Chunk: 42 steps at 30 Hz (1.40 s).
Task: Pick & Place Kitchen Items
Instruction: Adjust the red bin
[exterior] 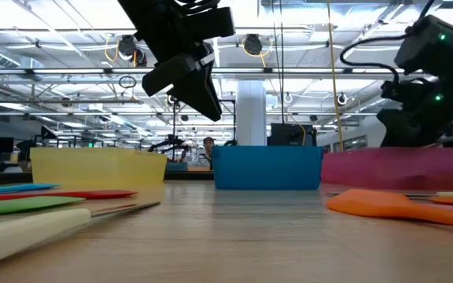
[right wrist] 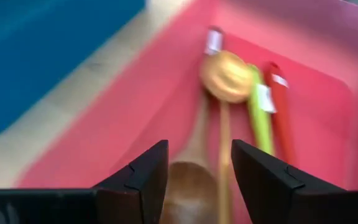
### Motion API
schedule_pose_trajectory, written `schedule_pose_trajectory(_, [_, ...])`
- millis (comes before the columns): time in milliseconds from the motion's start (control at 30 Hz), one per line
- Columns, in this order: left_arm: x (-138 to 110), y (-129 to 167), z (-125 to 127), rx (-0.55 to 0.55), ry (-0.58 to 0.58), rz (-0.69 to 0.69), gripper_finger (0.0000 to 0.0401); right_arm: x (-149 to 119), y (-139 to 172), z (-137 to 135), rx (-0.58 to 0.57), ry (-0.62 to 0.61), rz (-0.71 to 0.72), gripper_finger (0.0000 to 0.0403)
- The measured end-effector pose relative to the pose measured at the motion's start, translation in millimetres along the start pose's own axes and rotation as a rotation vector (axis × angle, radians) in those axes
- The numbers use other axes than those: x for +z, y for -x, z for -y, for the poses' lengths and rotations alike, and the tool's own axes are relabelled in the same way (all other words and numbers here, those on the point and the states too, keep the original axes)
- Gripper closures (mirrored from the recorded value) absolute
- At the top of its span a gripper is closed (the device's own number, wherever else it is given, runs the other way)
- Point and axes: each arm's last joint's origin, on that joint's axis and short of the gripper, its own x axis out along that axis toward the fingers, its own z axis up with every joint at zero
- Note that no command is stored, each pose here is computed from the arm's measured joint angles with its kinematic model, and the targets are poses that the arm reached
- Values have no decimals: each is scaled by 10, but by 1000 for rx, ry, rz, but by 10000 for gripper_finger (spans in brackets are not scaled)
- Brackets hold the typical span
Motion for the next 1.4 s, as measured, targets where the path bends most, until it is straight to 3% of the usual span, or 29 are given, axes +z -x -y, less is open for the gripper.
schedule_pose_trajectory(333, [-1,-1,-3,0,-3,0,308,30,-81,157,-146,-9,-50,234])
schedule_pose_trajectory(600, [-1,-1,-3,0,-2,0,308,97,-140,275,-327,18,41,234])
schedule_pose_trajectory(733, [-1,-1,-3,0,-2,0,308,113,-158,308,-365,4,49,234])
schedule_pose_trajectory(900, [-1,-1,-3,0,-3,-1,308,117,-174,274,-261,17,-47,234])
schedule_pose_trajectory(1067, [-1,-1,-3,0,-6,-1,308,170,-159,249,-237,3,-5,234])
schedule_pose_trajectory(1200, [0,-2,-4,1,-9,0,308,399,-37,194,-161,-12,45,234])
schedule_pose_trajectory(1400, [19,-34,-54,-43,21,33,308,603,64,119,114,-128,-72,234])
